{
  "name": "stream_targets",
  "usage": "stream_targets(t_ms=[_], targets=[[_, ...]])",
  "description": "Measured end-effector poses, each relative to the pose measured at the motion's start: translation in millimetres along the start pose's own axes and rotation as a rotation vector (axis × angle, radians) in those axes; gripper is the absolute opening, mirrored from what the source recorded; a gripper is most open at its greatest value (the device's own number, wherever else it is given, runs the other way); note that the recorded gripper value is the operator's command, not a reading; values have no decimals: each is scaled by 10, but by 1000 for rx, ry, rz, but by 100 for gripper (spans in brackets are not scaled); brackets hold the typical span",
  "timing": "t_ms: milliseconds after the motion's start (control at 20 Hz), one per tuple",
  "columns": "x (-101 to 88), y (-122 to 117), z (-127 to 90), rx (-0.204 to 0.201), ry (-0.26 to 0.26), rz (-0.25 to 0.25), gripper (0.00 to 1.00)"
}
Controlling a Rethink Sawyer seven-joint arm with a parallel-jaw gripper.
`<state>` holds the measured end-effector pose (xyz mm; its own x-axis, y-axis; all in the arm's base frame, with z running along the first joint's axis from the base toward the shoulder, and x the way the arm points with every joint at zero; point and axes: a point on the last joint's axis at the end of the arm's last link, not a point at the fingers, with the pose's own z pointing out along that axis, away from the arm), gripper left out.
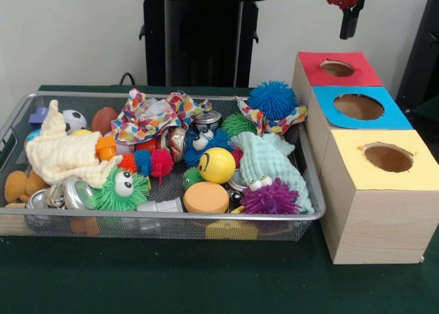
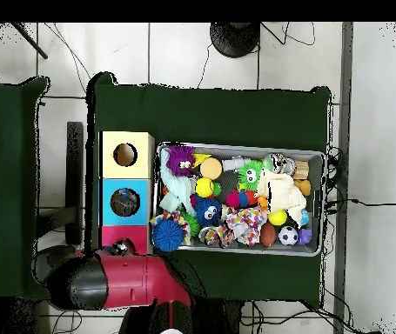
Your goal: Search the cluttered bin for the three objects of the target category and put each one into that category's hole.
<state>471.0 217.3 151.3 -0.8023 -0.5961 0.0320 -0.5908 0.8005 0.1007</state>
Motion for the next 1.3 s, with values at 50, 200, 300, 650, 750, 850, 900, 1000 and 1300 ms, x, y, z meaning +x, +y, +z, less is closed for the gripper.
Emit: stream_targets(t_ms=[50,200,300,650,750,850,900,1000,1300], targets=[[0,-4,-1,0,0,1,0],[6,-17,4,-1,1,3,0],[15,-60,2,-1,0,12,0],[164,-557,-30,-2,-7,95,0],[226,-705,-33,0,-7,112,0],[388,-1043,-34,4,-8,145,0],[448,-1154,-33,6,-8,154,0],[520,-1283,-31,8,-9,163,0],[812,-1870,-19,14,-27,191,0]])
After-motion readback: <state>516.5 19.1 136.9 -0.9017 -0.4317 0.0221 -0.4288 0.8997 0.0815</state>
